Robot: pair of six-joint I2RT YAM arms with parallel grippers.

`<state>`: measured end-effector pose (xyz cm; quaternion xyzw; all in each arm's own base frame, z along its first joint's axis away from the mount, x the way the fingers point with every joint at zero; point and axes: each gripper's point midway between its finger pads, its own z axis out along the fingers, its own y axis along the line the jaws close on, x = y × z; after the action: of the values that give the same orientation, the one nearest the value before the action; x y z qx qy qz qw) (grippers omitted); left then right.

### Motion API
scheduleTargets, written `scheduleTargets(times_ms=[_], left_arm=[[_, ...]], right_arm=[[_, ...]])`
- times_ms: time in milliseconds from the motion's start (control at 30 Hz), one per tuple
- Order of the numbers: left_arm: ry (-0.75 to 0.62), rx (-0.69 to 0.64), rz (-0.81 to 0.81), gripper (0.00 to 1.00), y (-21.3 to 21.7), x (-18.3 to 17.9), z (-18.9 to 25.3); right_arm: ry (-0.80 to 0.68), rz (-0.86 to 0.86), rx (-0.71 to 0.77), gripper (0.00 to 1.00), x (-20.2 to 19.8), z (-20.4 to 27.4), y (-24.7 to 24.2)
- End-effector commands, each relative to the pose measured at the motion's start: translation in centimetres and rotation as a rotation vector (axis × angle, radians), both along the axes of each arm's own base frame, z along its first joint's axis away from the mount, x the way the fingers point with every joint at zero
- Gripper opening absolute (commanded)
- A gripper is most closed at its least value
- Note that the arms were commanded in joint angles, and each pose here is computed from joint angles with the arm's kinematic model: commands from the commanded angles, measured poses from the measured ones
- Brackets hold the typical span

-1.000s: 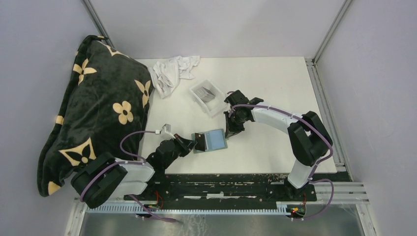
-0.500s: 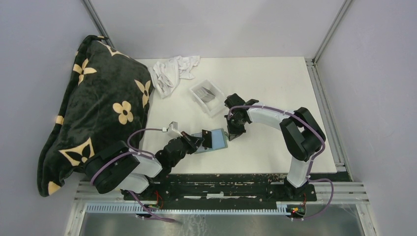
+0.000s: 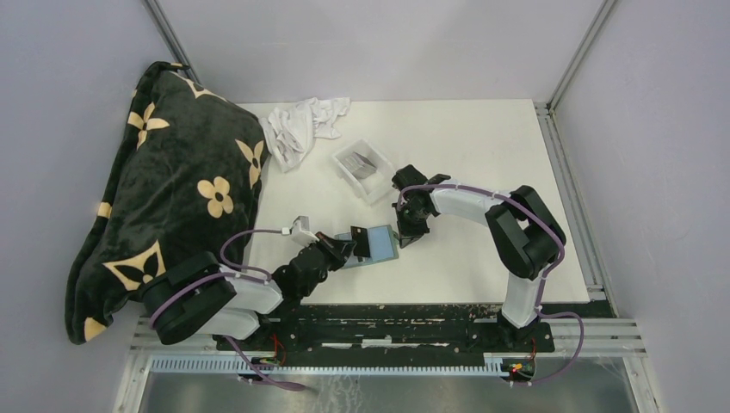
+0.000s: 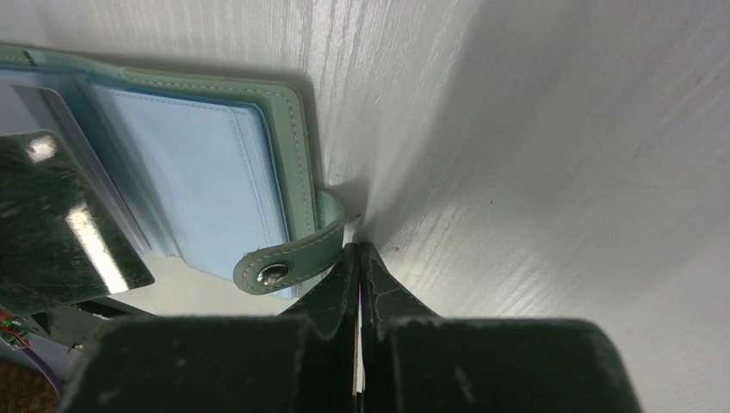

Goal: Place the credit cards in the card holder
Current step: Insert the credit card into the card holder.

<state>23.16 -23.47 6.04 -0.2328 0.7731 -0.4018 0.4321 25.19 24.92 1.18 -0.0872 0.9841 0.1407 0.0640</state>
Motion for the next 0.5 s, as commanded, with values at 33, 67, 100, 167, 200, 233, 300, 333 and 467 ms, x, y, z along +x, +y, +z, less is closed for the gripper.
scheduleTargets(times_ms=[33, 67, 100, 167, 200, 233, 300, 333, 467], left_arm=[[-0.013, -0.002, 0.098, 0.03, 0.98, 0.83, 0.60], [-0.011, -0.001, 0.099, 0.03, 0.93, 0.82, 0.52], [-0.008, 0.002, 0.100, 0.03, 0.88, 0.82, 0.39], [-0.007, -0.001, 0.099, 0.03, 0.71, 0.80, 0.29], [-0.005, 0.001, 0.100, 0.03, 0.68, 0.78, 0.17], [-0.003, 0.000, 0.100, 0.03, 0.59, 0.77, 0.13], [-0.002, 0.002, 0.101, 0.03, 0.50, 0.79, 0.03], [-0.001, 0.002, 0.102, 0.03, 0.45, 0.82, -0.02], [0.003, 0.009, 0.104, 0.03, 0.16, 0.99, -0.22]], right_arm=[[-0.041, 0.012, 0.007, 0.01, 1.15, 0.13, 0.86], [-0.038, 0.014, 0.006, 0.01, 1.06, 0.06, 0.86], [-0.036, 0.014, 0.005, 0.01, 1.03, -0.02, 0.86], [-0.032, 0.015, 0.002, 0.01, 0.93, -0.13, 0.81], [-0.032, 0.014, -0.001, 0.01, 0.92, -0.15, 0.77], [-0.032, 0.014, -0.002, 0.01, 0.89, -0.15, 0.75], [-0.033, 0.019, -0.005, 0.01, 0.72, -0.05, 0.74], [-0.035, 0.021, -0.008, 0.01, 0.65, 0.03, 0.71], [-0.046, 0.026, -0.016, 0.01, 0.48, 0.42, 0.70]])
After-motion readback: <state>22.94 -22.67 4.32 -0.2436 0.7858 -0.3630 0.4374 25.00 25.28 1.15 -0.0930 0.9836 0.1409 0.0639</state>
